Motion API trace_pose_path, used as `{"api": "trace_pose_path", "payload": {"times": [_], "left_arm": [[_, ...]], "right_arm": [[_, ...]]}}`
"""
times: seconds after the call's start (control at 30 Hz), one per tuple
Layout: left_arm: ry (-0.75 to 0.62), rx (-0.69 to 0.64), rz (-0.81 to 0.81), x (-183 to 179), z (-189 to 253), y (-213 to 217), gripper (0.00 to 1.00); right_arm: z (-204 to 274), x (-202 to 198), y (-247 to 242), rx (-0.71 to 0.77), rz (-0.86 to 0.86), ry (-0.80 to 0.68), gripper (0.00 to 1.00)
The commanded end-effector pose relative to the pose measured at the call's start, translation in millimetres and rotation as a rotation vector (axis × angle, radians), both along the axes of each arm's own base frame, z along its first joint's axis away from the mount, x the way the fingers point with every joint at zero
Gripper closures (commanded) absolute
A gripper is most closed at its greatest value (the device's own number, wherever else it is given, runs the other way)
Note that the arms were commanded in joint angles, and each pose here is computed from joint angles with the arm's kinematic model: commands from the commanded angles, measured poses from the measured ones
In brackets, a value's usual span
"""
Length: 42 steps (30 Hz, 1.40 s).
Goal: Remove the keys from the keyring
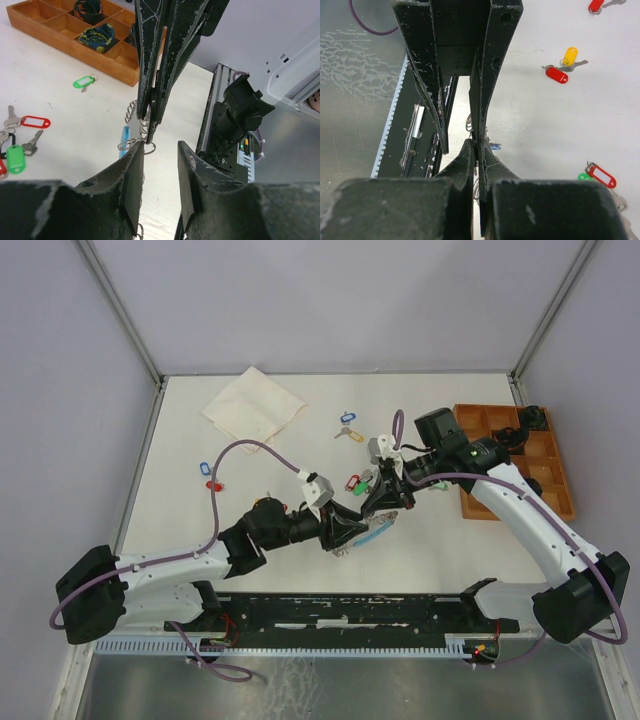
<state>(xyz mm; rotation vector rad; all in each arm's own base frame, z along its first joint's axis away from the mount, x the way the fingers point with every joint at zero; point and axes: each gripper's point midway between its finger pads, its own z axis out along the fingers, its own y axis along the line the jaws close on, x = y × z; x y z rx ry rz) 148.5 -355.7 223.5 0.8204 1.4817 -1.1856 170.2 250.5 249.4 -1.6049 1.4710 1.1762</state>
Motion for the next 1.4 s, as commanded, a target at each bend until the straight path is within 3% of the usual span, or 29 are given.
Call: {"api": "trace_pose_path", "payload": {"times": [0.0,0.3,1.37], "left_arm": [[0.096,-0.051,0.045,1,15,3,0.61],[0.221,-0.044,0.136,7,7,12,0.64],[0.203,0.097,0.272,31,-5,-6,0.65]], "right_arm": [[12,7,6,0.039,-0.027,-0.031,0.99],[8,18,9,0.025,-0.094,0.001,0.99],[7,20,10,0.024,-0.109,0.011,0.99]]}}
